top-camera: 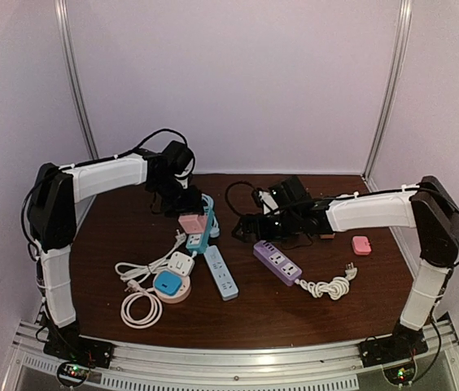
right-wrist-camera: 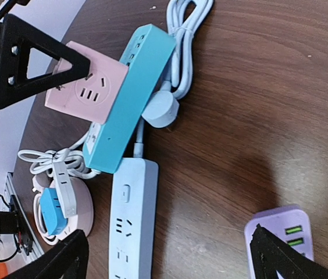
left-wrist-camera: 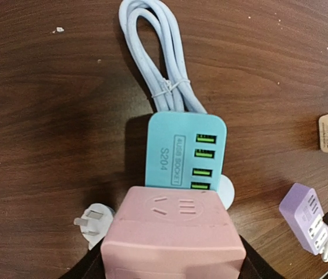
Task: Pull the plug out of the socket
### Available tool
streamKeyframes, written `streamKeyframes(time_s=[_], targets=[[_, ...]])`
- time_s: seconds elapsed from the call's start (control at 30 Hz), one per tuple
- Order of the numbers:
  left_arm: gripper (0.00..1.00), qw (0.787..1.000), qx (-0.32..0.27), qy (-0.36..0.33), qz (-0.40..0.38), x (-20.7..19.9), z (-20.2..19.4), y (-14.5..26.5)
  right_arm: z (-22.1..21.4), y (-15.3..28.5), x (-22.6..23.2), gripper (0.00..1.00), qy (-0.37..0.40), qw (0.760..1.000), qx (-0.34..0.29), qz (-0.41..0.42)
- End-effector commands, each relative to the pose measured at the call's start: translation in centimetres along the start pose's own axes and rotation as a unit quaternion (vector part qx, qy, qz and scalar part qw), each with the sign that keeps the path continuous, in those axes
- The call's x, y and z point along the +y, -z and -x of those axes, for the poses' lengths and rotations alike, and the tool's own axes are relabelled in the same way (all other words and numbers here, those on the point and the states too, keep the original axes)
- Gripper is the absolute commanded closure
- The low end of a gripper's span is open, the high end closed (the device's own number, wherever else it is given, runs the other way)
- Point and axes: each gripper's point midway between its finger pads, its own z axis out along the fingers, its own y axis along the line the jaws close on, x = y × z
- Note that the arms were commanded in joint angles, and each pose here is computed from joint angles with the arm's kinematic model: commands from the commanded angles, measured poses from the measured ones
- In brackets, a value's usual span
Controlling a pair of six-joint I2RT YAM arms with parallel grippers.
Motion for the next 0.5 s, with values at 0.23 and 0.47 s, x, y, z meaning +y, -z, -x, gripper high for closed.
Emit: streamKeyframes(time_s=[0.23,0.47], targets=[[0.73,0.993,-0.062,0.057,-0.083,-3.5,3.5,2.1,2.9,-4.0,6.1,0.06,-0.008,0.994,-0.013,0.109],[0.73,0.99,-0.076,0.062,-0.103,-3.7,3.7,3.6,2.4,-6.4,7.4,0.16,-0.007,0.992,0.007,0.124]])
